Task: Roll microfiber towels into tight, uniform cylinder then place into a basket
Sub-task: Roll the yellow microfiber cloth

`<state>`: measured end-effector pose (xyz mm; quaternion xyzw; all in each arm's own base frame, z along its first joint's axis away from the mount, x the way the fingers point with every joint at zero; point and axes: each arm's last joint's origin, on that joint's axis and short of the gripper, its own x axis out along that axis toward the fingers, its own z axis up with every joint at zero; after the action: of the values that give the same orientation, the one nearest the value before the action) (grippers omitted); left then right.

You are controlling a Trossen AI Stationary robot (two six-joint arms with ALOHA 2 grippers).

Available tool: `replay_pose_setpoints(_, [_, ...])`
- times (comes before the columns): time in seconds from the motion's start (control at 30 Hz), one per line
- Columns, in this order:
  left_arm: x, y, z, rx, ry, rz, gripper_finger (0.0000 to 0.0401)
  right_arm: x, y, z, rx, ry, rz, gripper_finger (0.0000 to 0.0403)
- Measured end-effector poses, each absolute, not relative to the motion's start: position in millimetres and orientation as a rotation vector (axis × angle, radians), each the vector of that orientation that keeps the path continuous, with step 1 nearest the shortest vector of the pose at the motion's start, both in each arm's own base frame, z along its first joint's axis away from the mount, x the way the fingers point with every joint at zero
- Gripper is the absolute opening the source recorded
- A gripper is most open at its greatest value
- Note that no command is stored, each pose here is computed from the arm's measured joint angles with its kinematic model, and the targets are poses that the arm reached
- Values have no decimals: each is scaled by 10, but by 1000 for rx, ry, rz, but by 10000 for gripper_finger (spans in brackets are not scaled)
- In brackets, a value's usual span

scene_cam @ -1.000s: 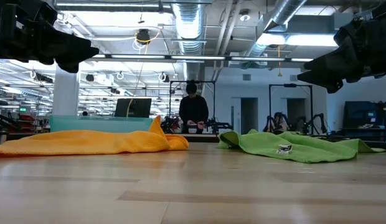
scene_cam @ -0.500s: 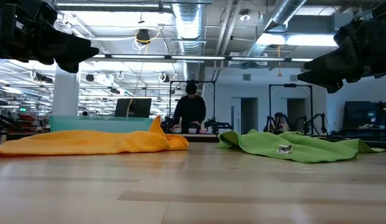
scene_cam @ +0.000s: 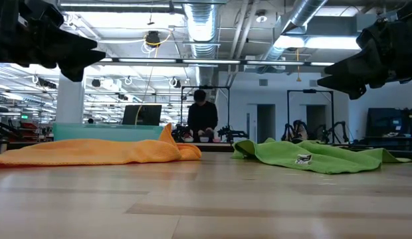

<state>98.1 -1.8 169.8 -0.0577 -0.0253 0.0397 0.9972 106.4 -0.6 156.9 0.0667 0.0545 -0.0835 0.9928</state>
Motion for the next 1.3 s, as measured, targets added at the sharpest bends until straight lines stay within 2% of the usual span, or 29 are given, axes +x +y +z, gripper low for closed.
replay_pose_setpoints(1.0, [994,-37,1672,-198,-17,20,168,1063,-6,1570,134,109,-167,260])
replay_pose_setpoints(1.3, [996,-26,1674,-83,-19,59,168,1063,-6,1570,134,109,-168,260])
